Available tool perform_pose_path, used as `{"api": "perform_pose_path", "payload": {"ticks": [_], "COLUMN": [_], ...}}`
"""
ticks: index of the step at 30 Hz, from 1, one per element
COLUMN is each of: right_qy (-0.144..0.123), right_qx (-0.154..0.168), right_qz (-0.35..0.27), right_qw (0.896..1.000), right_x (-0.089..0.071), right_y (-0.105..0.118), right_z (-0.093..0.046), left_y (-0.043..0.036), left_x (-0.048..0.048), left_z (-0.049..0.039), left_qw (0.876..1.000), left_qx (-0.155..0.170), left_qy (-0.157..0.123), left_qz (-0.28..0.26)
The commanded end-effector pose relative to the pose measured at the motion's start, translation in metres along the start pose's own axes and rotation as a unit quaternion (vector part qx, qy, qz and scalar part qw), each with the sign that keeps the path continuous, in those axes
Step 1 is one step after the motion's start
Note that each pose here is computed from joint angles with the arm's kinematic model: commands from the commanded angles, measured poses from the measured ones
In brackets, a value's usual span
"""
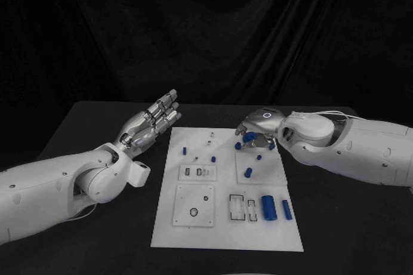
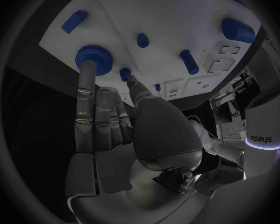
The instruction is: Assemble the parts on the task board
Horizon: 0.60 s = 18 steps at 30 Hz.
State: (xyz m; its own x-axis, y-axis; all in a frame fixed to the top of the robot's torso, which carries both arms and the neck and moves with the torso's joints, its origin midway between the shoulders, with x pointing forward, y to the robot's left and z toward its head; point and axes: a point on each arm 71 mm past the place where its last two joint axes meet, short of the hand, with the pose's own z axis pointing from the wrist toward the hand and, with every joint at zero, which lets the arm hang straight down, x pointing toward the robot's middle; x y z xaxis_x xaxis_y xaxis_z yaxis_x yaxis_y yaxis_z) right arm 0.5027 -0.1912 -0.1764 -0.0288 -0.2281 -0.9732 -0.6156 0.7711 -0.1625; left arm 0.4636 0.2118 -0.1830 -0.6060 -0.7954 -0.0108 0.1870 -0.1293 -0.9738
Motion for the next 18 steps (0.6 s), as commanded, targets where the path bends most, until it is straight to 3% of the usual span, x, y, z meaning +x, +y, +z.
{"api": "perform_pose_path", "payload": {"ticks": [1,18], "right_qy": [-0.008,-0.006], "right_qx": [-0.006,-0.022], "right_qz": [-0.005,0.002], "right_qw": [1.000,1.000], "right_x": [0.002,0.017], "right_y": [0.001,0.007], "right_z": [0.000,0.010], "left_y": [-0.0027,-0.0013], "left_x": [0.0028,0.0020], "left_z": [0.0006,0.0016], "left_qw": [1.000,1.000], "left_qx": [0.021,0.022], "left_qy": [0.011,0.006], "left_qz": [-0.007,-0.003]}}
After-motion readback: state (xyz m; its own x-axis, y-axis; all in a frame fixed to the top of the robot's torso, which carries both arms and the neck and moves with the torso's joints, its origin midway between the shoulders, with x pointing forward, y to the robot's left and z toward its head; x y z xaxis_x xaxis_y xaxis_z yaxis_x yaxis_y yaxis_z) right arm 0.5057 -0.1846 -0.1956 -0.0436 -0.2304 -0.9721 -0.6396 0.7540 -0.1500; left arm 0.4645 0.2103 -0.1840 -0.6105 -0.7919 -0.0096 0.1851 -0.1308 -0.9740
